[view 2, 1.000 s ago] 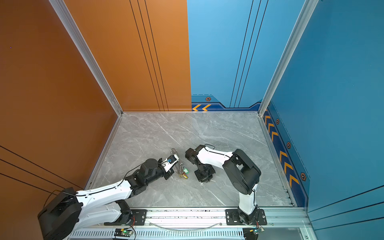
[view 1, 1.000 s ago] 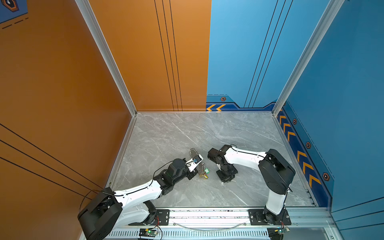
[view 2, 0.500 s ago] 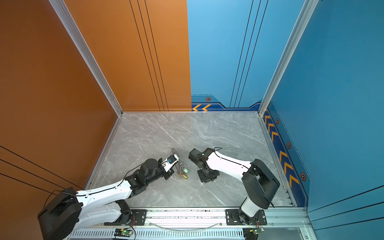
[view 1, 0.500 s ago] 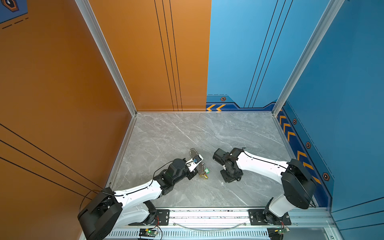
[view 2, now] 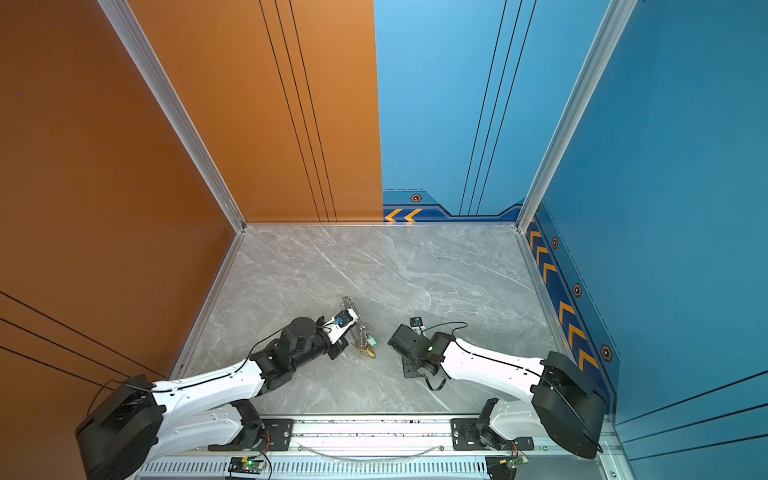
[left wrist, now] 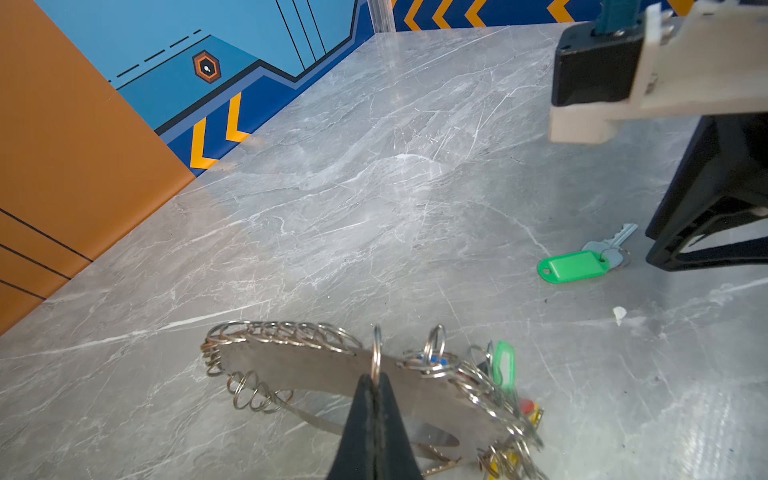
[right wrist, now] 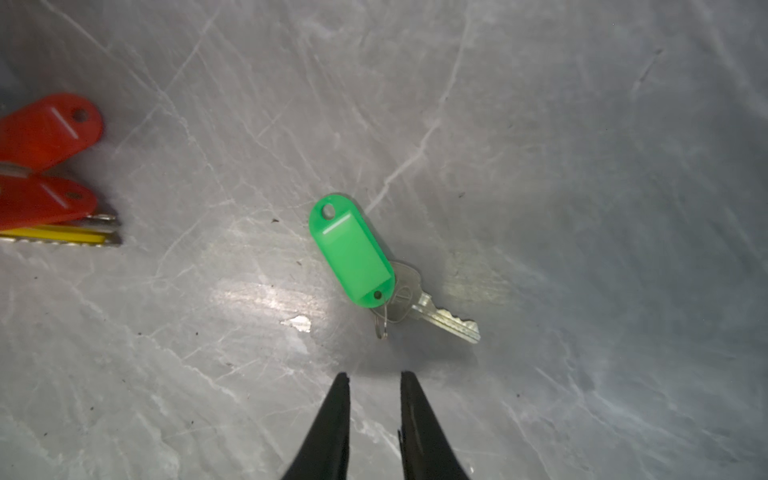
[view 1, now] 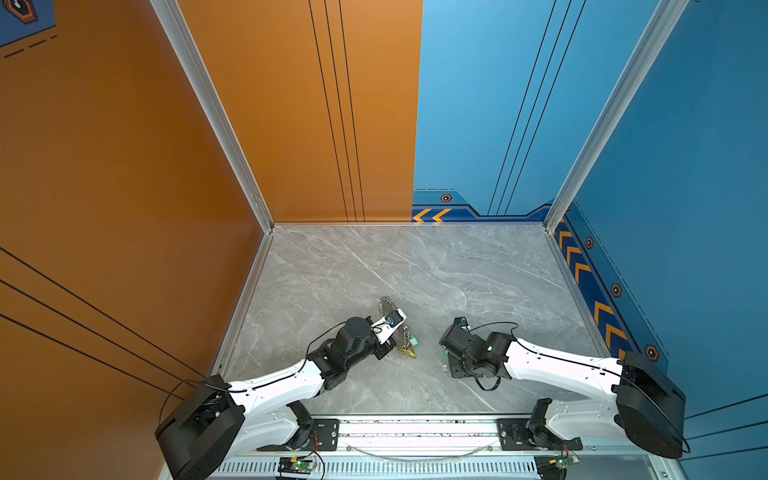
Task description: Put the keys on the keyring
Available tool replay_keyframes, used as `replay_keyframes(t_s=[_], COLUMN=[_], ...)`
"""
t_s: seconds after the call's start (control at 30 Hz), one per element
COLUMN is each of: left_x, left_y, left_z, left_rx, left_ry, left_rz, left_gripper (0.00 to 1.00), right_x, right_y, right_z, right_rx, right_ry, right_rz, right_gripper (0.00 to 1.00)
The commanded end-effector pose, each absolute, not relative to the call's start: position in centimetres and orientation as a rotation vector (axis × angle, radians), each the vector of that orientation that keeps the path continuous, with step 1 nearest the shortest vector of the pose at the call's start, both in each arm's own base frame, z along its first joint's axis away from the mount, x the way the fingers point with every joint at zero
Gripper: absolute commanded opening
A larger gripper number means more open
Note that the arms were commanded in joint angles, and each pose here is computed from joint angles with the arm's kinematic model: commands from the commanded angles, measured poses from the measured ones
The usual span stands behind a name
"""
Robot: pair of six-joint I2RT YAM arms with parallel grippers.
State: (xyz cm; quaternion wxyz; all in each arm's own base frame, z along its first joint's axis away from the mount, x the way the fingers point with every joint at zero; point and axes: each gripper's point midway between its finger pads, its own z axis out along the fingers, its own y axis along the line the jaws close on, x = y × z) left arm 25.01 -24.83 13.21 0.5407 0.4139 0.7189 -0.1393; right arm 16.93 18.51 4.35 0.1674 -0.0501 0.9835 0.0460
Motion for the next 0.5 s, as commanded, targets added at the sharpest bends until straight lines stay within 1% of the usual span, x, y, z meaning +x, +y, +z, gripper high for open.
replay_keyframes(t_s=[0.0,0.2,0.47], left_x=[25.3,25.3,25.4], left_y=[-25.5,-25.5,-25.5], left_z=[14.6,14.5,14.4], left_rx=[0.974,0.977,0.977], left_ry=[1.665,1.668,1.669], left_rz=[-0.333,-0.33,-0.327], left_gripper=[0.0,0.0,0.0], right_x=[17.8,17.6,17.7], right_y=[18.2,17.9,18.0], right_z=[4.8,3.9,3.5], right_rx=[-0.009,0.022,0.029], right_ry=[2.705,2.699,2.687], right_rz=[0.146,0.14,0.139], right_gripper=[0.22,0.18,0.17])
